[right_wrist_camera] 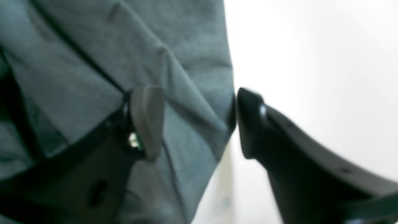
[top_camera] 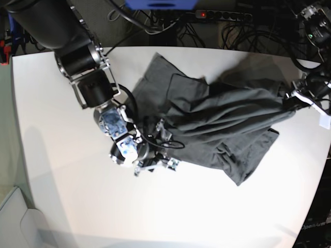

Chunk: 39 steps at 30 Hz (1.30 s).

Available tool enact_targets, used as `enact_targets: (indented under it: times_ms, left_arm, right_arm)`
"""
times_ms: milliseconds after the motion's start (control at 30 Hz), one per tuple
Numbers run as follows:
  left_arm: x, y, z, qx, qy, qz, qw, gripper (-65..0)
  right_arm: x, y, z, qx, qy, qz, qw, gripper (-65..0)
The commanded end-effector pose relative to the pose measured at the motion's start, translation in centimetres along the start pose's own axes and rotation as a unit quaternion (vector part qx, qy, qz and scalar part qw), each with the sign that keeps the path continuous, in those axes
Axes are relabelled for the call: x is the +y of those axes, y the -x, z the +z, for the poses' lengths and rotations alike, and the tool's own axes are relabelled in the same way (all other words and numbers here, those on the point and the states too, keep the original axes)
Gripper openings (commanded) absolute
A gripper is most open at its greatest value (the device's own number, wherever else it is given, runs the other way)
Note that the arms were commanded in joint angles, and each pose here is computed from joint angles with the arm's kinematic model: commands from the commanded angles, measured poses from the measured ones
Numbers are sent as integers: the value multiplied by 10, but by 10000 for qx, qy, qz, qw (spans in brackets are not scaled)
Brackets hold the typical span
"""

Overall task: Layout the t-shirt on the table in an organized manner, then fold the t-shirt properly
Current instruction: 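Pull the grasped t-shirt edge away from the left gripper with the right gripper, then swing the right gripper with the t-shirt back toward the left gripper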

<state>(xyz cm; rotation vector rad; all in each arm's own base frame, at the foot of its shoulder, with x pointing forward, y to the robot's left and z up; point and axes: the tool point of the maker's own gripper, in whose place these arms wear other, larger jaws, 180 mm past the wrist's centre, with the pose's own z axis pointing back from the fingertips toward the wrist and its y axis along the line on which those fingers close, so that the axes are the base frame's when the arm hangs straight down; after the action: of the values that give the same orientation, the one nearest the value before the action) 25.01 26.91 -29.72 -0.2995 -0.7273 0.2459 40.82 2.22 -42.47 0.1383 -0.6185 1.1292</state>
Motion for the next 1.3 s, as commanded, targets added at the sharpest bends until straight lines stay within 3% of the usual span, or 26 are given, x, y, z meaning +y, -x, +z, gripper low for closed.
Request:
enact_targets:
  times_ms: [0, 133, 267, 400, 600, 667, 767, 833, 1067, 1133, 1267]
  left_arm:
    - [-3, -13, 5, -216, 37, -76, 9997, -648]
    - [-8, -24, 2, -349, 131, -63, 9993, -648]
    - [-8, -34, -4, -445, 218, 60, 9988, -648]
    - [-22, -49, -8, -680, 427, 132, 9967, -648]
    - [-34, -76, -7, -1046, 603, 132, 9926, -648]
    - [-35, -79, -6, -1083, 606, 113, 9922, -648]
    - [-36, -83, -5, -1126, 612, 93, 9917, -648]
    - [-35, -83, -4, -1126, 598, 78, 9918, -648]
    - [-5, -85, 12, -1089, 125, -158, 9939, -648]
    - [8, -89, 20, -1210, -71, -194, 9924, -648]
    - [26, -96, 32, -1332, -376, -343, 9898, -648]
  right_arm:
    - [-9, 0, 3, 135, 119, 111, 9998, -388]
    - [-19, 9, 7, 238, 207, 105, 9994, -650]
    - [-44, 15, 25, 316, 565, 228, 9976, -650]
    - [-85, 6, 74, 109, 1371, 184, 9903, -650]
    - [-115, -32, 170, -173, 2705, 546, 9610, -650]
    - [-114, -53, 206, -372, 3133, 734, 9461, -650]
    - [-91, -68, 231, -451, 3387, 988, 9346, -650]
    - [-73, -67, 227, -393, 3281, 1111, 9373, -650]
    - [19, -26, 163, 11, 2060, 1278, 9702, -650]
    - [43, -23, 153, 60, 1775, 1519, 9723, -627]
    - [69, -18, 143, 163, 1475, 1994, 9686, -519]
